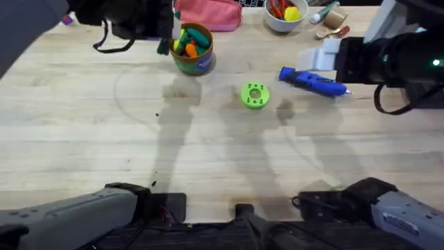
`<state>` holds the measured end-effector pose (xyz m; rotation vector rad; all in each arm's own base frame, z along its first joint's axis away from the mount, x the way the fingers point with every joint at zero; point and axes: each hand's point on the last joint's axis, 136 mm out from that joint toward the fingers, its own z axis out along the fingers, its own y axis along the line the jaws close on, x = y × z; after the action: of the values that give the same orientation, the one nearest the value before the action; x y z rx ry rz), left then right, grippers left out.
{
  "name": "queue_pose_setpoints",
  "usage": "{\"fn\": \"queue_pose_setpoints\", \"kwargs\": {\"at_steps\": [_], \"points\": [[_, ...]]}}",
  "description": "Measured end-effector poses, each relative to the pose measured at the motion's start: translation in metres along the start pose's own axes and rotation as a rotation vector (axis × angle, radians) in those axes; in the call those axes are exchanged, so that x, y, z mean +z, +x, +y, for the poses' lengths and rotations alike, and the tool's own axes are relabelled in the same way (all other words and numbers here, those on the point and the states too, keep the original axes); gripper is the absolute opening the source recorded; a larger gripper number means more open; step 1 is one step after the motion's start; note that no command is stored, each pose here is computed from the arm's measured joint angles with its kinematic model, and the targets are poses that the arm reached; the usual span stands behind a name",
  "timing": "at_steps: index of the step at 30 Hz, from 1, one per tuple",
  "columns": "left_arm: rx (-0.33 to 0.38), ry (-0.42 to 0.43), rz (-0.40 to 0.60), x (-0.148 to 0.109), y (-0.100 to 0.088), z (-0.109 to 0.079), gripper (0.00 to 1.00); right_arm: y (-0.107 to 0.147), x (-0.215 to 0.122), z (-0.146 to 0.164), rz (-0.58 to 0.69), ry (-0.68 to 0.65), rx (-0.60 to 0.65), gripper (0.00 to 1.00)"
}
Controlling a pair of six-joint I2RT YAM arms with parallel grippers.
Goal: Pick up the gripper from the table and insert it into the empty holder that is missing its gripper. Then pick up a screw, insert it into the mounting hole, and use the screwdriver to tighten it. Finally, clean up the table by picking up the vegetable and placing it into the bucket.
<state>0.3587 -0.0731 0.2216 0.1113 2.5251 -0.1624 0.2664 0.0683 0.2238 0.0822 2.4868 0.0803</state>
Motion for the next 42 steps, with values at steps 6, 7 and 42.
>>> {"fn": "queue_pose_setpoints", "kwargs": {"at_steps": [6,7,42], "points": [[0.006,0.028,-0.054,0.024,-0.022,-0.005,0.022,0.0,0.0,0.0,0.0,0.0,0.0,0.993],[0.007,0.029,-0.059,0.031,-0.025,-0.005,0.022,0.0,0.0,0.0,0.0,0.0,0.0,0.993],[0.055,0.046,-0.131,-0.037,-0.015,-0.009,0.986,0.0,0.0,0.0,0.0,-0.001,0.0,0.994]]}}
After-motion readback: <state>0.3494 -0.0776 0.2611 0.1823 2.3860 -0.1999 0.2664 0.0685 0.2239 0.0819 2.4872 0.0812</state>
